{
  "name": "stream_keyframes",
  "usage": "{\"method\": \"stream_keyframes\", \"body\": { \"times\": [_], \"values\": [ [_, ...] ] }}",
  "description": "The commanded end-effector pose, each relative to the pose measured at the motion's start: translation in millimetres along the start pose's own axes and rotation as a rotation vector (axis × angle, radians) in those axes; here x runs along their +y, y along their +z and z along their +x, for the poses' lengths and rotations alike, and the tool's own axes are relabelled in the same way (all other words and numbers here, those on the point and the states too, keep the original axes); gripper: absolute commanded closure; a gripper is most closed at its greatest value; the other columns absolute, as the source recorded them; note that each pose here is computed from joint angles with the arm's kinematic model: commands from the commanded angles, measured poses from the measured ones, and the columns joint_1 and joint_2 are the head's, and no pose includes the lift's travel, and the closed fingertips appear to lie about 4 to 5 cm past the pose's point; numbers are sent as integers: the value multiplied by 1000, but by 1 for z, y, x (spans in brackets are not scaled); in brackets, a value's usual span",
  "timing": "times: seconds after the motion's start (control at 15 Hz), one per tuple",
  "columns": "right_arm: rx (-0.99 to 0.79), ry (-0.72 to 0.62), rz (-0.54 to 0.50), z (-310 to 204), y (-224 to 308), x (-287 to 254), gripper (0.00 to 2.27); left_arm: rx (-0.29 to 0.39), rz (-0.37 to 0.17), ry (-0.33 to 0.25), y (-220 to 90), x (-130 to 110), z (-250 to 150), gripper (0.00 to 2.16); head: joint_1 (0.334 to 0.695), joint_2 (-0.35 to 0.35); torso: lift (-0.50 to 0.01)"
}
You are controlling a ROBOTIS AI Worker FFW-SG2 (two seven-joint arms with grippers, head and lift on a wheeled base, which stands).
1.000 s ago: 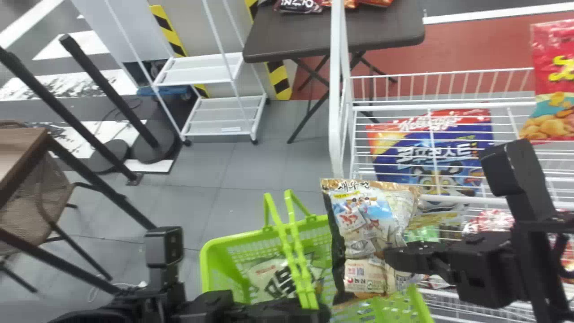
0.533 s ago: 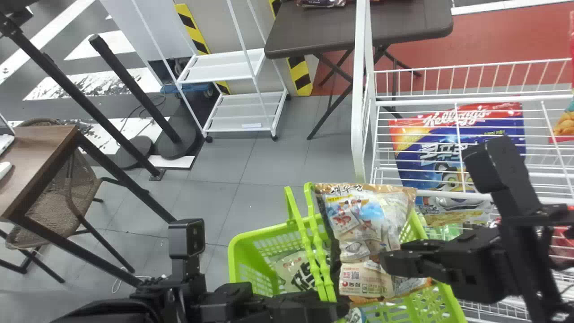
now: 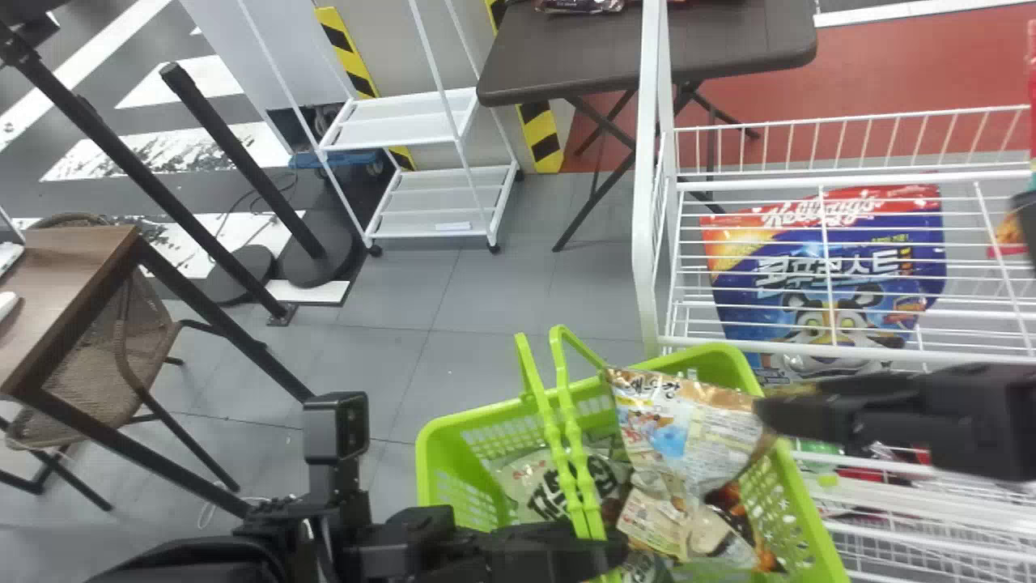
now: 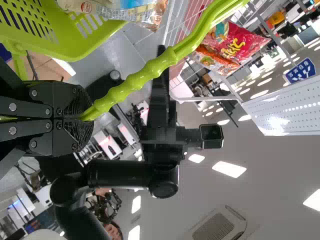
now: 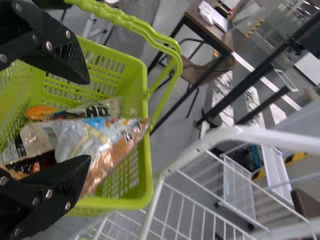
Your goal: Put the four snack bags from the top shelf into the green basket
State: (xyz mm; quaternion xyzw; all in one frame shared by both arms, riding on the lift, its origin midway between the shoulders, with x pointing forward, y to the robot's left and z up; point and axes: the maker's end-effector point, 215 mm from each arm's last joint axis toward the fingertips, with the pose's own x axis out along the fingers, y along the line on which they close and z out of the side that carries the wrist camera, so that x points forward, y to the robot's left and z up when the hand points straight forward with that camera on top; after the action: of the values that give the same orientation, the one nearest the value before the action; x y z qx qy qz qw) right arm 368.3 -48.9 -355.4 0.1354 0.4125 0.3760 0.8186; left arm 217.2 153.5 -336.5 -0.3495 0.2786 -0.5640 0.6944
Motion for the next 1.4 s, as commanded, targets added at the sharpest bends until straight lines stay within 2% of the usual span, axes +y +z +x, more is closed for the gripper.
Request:
{"method": "stream_keyframes", "body": {
  "times": [0.0, 0.07, 0.13, 0.2, 0.47, 0.67, 0.87, 0.93, 1.07, 1.2, 1.27, 1.33],
  "values": [
    [-35, -252, 33, -32, 15, -92, 73, 0, -5, -8, -2, -3, -2, 2148, 695, 231, -6],
    [-11, -334, 66, -38, 4, -125, 73, -1, -6, -7, -2, -3, -2, 2148, 695, 172, -6],
    [-89, -414, 47, -47, 29, -161, 76, -1, -7, -7, -3, -3, -2, 2148, 695, 112, -6],
    [-137, -469, 54, -58, 45, -191, 76, -2, -8, -5, -3, -3, -3, 2148, 695, 18, -6],
    [-266, -595, 52, -86, 100, -269, 80, -4, -10, 0, -4, -1, -5, 2148, 695, -125, -6],
    [-345, -619, 34, -88, 143, -307, 80, -5, -13, 0, -4, -1, -5, 2148, 695, -193, -6],
    [-382, -635, -26, -70, 179, -325, 83, -12, -16, 10, -4, 3, -9, 2148, 695, -200, -6],
    [-376, -643, -45, -64, 184, -330, 161, -14, -21, 13, -5, 4, -11, 2148, 695, -197, -6],
    [-401, -640, -73, -62, 194, -329, 687, -20, -25, 19, -6, 5, -14, 2148, 695, -187, -6],
    [-396, -640, -74, -60, 190, -329, 1943, -23, -23, 24, -5, 6, -16, 2148, 695, -172, -6],
    [-395, -641, -69, -61, 183, -330, 2169, -23, -24, 23, -6, 6, -16, 2148, 695, -170, -6],
    [-410, -639, -77, -66, 184, -325, 2226, -23, -24, 23, -6, 6, -16, 2148, 695, -168, -6]
  ]
}}
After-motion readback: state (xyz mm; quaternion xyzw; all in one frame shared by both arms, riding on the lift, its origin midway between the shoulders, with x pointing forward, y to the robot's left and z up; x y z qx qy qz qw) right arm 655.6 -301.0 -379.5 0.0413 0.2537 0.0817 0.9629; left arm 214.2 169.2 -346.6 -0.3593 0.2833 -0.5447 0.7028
